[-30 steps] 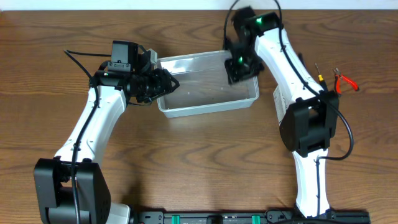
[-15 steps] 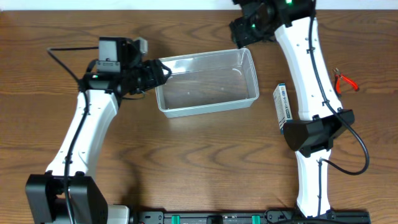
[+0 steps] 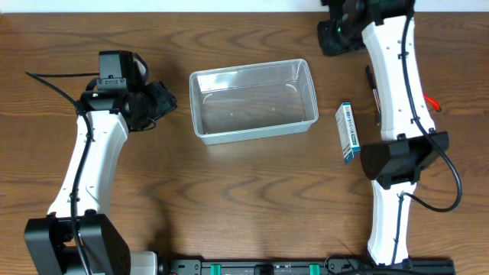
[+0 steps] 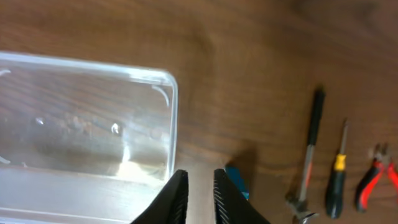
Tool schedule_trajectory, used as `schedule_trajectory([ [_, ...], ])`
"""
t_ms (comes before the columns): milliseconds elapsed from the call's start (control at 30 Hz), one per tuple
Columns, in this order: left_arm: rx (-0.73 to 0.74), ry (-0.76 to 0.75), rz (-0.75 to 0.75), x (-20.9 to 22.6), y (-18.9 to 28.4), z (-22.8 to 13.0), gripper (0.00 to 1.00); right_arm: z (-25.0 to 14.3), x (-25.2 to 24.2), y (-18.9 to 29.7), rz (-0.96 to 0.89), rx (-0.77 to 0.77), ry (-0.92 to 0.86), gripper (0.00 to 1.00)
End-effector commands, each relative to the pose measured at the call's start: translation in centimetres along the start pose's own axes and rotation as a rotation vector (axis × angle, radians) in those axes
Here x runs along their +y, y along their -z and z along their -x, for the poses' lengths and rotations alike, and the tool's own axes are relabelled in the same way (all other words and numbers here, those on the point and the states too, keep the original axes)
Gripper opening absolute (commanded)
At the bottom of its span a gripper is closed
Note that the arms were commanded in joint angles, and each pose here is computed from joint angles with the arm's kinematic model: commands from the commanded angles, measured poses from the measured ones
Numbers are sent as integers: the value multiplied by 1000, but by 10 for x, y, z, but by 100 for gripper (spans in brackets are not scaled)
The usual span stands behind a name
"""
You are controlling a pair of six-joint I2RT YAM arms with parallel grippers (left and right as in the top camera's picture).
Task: Pack container
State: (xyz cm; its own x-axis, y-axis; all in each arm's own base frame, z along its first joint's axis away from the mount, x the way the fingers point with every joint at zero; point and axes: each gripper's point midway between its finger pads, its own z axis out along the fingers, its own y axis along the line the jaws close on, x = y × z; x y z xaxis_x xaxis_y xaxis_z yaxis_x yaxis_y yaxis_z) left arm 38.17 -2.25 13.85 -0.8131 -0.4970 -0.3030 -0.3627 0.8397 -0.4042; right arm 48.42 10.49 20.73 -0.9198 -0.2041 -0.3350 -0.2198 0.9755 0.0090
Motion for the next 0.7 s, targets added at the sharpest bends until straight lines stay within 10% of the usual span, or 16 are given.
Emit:
schedule_trajectory([
  [0, -35, -1, 17, -1, 8, 8, 58, -11, 10, -12, 6, 47, 14, 19],
  [667, 17, 9, 44, 7, 5, -4, 58, -48, 32, -77, 96, 189, 53, 23],
])
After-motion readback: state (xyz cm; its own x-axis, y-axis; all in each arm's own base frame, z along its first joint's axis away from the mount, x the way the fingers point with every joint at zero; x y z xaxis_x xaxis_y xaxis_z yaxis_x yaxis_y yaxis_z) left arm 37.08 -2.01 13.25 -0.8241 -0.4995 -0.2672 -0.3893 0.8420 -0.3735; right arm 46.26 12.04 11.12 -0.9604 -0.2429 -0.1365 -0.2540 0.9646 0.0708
